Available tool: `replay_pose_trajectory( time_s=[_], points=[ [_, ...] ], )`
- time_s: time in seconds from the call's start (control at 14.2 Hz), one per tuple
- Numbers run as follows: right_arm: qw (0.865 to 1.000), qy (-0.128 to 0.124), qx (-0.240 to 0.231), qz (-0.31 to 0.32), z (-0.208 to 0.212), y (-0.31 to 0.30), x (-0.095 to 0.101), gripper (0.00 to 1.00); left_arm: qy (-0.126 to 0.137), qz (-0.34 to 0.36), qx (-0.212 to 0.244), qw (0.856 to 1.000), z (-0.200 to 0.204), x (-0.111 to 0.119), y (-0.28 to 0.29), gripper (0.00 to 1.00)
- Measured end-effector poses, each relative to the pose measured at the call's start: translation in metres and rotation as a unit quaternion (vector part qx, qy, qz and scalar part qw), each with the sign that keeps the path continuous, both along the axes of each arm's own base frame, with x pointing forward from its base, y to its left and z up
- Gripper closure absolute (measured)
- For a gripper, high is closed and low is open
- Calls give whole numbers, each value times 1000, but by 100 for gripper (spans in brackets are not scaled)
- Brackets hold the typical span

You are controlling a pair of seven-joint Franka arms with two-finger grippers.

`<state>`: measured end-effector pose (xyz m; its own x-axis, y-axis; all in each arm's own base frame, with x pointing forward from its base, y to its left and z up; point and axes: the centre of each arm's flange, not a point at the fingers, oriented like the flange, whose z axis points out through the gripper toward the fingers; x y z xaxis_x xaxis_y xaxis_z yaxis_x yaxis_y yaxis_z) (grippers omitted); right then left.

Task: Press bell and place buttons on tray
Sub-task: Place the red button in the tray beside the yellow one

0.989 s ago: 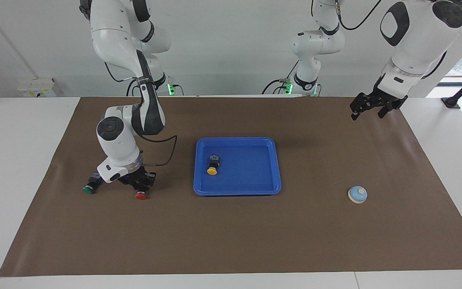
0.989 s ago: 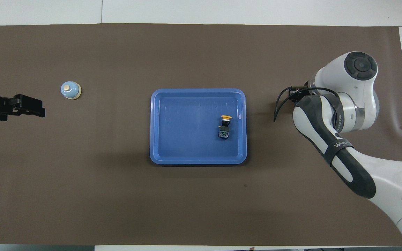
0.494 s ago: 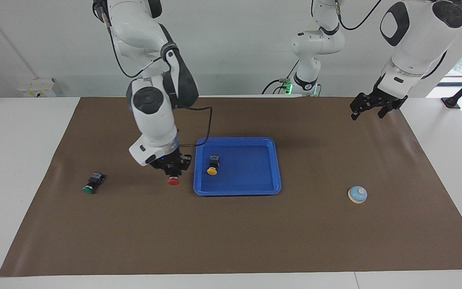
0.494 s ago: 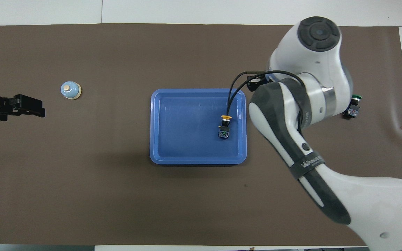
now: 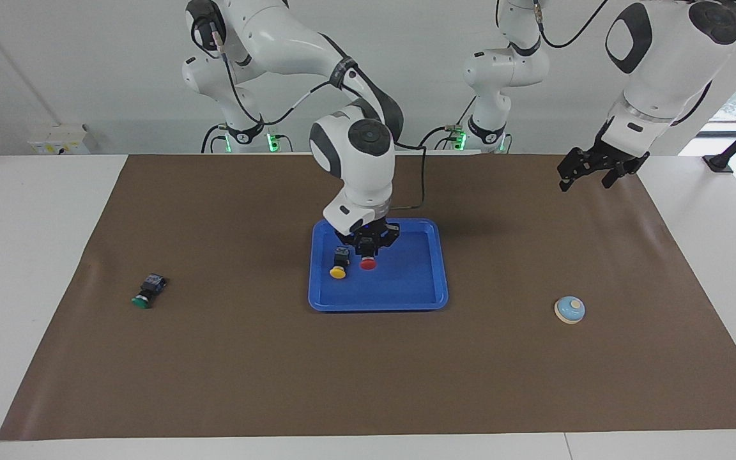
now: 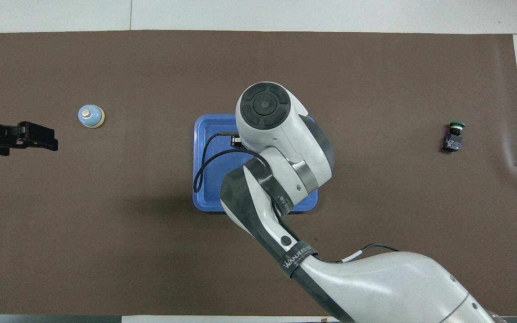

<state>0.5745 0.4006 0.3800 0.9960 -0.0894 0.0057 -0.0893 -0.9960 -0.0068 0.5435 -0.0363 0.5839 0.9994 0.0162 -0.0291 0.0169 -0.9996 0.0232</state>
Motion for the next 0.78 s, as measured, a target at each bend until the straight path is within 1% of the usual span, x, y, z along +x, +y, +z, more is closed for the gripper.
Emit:
replay_pose_trajectory(
  time_s=[0.21,0.35,0.49,0.64,0.71,0.78],
  points=[
    [1000,-5,3,-6,-37,-2,2,58,0,0,0,1000,0,0,0,0],
    [1000,-11,6,-9,-59,-10,-1,58,0,0,0,1000,0,0,0,0],
    [1000,-10,5,-19,-69,-12,-7,58,0,0,0,1000,0,0,0,0],
    [999,-10,7,-30,-67,-8,-14,57,0,0,0,1000,0,0,0,0],
    [999,-11,8,-36,-64,-6,-16,52,0,0,0,1000,0,0,0,0],
    [999,-11,9,-42,-61,-5,-17,41,0,0,0,1000,0,0,0,0]
  ],
)
